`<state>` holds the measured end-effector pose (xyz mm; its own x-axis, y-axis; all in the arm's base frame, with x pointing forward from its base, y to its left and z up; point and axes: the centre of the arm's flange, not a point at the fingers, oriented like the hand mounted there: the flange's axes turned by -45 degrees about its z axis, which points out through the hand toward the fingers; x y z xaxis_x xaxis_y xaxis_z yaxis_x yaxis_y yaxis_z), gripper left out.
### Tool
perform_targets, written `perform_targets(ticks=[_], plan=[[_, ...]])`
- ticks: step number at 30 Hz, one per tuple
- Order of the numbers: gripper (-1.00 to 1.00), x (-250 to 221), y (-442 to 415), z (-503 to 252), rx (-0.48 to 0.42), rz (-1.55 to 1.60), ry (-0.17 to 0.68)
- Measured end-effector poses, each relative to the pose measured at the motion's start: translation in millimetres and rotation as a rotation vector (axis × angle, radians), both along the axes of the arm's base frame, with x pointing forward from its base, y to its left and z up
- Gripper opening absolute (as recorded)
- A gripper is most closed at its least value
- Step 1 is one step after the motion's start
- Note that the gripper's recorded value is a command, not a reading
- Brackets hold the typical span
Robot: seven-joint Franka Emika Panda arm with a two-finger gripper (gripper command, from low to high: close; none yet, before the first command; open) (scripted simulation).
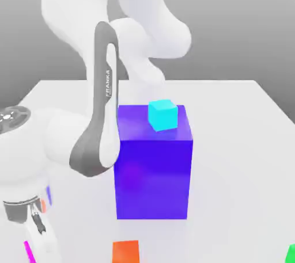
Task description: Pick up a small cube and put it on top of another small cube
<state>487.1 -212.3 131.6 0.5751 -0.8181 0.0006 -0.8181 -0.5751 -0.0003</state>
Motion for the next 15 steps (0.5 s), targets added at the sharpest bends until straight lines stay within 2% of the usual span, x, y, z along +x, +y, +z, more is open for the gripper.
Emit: perform_targets(ticks=[5, 9, 15], plan=[[-1.00, 0.0, -0.1, 0.3, 0.000, -0.001, 0.000], [-1.00, 0.3, 0.1, 48.4, 0.000, 0.000, 0.000], [-1.00, 55.4, 136.0, 70.7, 0.008, 0.425, 0.005]])
